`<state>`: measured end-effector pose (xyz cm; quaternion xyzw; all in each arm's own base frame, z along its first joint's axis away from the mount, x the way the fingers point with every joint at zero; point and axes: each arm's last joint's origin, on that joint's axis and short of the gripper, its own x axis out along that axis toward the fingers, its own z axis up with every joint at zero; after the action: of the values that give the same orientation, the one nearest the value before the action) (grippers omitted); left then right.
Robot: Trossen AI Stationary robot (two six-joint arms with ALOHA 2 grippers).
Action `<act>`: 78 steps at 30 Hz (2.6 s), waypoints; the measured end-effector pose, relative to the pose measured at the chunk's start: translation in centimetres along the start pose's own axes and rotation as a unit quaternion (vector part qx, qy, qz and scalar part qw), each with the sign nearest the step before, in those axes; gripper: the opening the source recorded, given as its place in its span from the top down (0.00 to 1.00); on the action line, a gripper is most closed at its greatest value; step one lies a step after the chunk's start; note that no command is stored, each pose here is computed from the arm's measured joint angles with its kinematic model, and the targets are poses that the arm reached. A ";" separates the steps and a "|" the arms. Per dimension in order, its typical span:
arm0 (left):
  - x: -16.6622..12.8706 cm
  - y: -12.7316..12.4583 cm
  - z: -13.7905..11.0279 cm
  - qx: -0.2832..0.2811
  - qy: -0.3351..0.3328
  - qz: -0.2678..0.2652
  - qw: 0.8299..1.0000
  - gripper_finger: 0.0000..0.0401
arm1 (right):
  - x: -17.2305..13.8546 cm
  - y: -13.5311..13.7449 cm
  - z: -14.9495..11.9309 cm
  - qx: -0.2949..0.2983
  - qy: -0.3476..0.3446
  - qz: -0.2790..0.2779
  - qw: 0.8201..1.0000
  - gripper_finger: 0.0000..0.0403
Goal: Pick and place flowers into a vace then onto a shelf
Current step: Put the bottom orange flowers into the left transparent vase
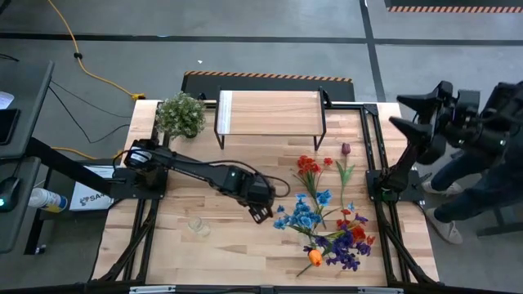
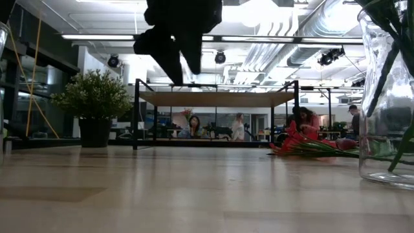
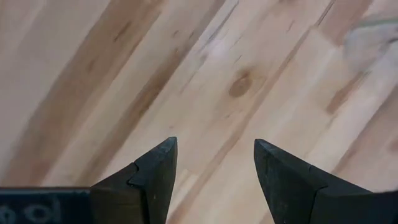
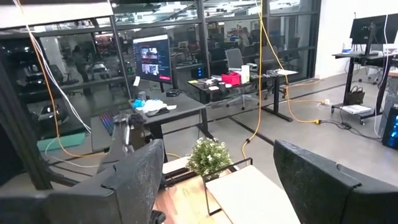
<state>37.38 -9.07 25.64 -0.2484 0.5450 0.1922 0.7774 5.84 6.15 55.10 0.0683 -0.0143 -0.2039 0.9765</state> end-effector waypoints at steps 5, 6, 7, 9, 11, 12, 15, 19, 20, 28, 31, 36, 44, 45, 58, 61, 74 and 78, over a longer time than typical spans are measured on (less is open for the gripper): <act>-0.9 -1.4 -0.2 -0.037 -0.027 -0.029 0.999 0.39 | 0.0 -1.8 0.4 0.017 0.000 0.000 1.000 0.27; -1.0 -1.7 -0.3 -0.044 -0.033 -0.030 0.998 0.39 | 0.0 -2.1 0.5 0.019 0.000 0.000 1.000 0.27; -1.2 -1.9 -0.4 -0.050 -0.039 -0.029 0.998 0.39 | 0.0 -2.3 0.5 0.020 0.000 0.000 1.000 0.27; -1.7 -2.4 -0.7 -0.057 -0.050 -0.031 0.997 0.39 | 0.0 -2.8 0.6 0.021 0.000 0.000 1.000 0.27; -2.1 -2.9 -1.2 -0.062 -0.056 -0.033 0.996 0.39 | 0.0 -3.1 0.6 0.016 0.000 0.000 1.000 0.27; -2.2 -3.2 -1.5 -0.062 -0.055 -0.034 0.996 0.39 | 0.0 -3.2 0.6 0.012 0.000 0.000 1.000 0.27; -2.4 -3.9 -2.6 -0.072 -0.048 -0.038 0.996 0.39 | 0.0 -3.5 0.5 -0.003 0.000 0.000 1.000 0.27; -2.6 -4.6 -4.1 -0.090 -0.047 -0.036 0.994 0.39 | 0.0 -3.9 0.5 -0.013 0.000 0.000 1.000 0.27; -2.7 -4.9 -4.5 -0.092 -0.049 -0.037 0.994 0.39 | 0.0 -4.0 0.5 -0.016 0.000 0.000 1.000 0.27; -3.3 -6.7 -6.6 -0.083 -0.072 -0.069 0.992 0.39 | 0.0 -5.4 0.2 -0.024 0.000 0.000 1.000 0.27; -3.5 -7.4 -7.2 -0.079 -0.083 -0.084 0.990 0.39 | 0.0 -5.8 0.1 -0.023 0.000 0.000 1.000 0.27; -3.9 -8.3 -7.9 -0.091 -0.097 -0.113 0.985 0.39 | 0.0 -6.4 0.0 -0.027 0.000 0.000 1.000 0.27; -4.9 -10.1 -9.9 -0.087 -0.153 -0.156 0.972 0.39 | 0.0 -7.6 0.1 -0.016 0.000 0.000 1.000 0.27; -5.0 -10.3 -10.1 -0.087 -0.159 -0.161 0.970 0.39 | 0.0 -7.9 0.1 -0.011 0.000 0.000 1.000 0.27; -3.1 -12.5 -10.8 -0.078 -0.170 -0.205 0.961 0.39 | 0.0 -10.1 -3.2 0.011 0.000 0.000 1.000 0.27; -2.6 -12.8 -11.1 -0.068 -0.169 -0.210 0.961 0.39 | 0.0 -10.6 -4.4 0.015 0.000 0.000 1.000 0.27; -1.7 -13.4 -10.5 -0.030 -0.192 -0.214 0.957 0.39 | 0.0 -12.0 -8.5 0.048 0.026 0.040 0.998 0.27; -0.3 -13.6 -10.1 -0.019 -0.194 -0.208 0.959 0.39 | 0.0 -12.0 -8.6 0.045 0.035 0.051 0.997 0.27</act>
<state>37.44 -26.00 25.44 -0.3291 0.3164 0.0817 0.8859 1.53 -3.66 44.86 0.1184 0.0068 -0.1500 0.9816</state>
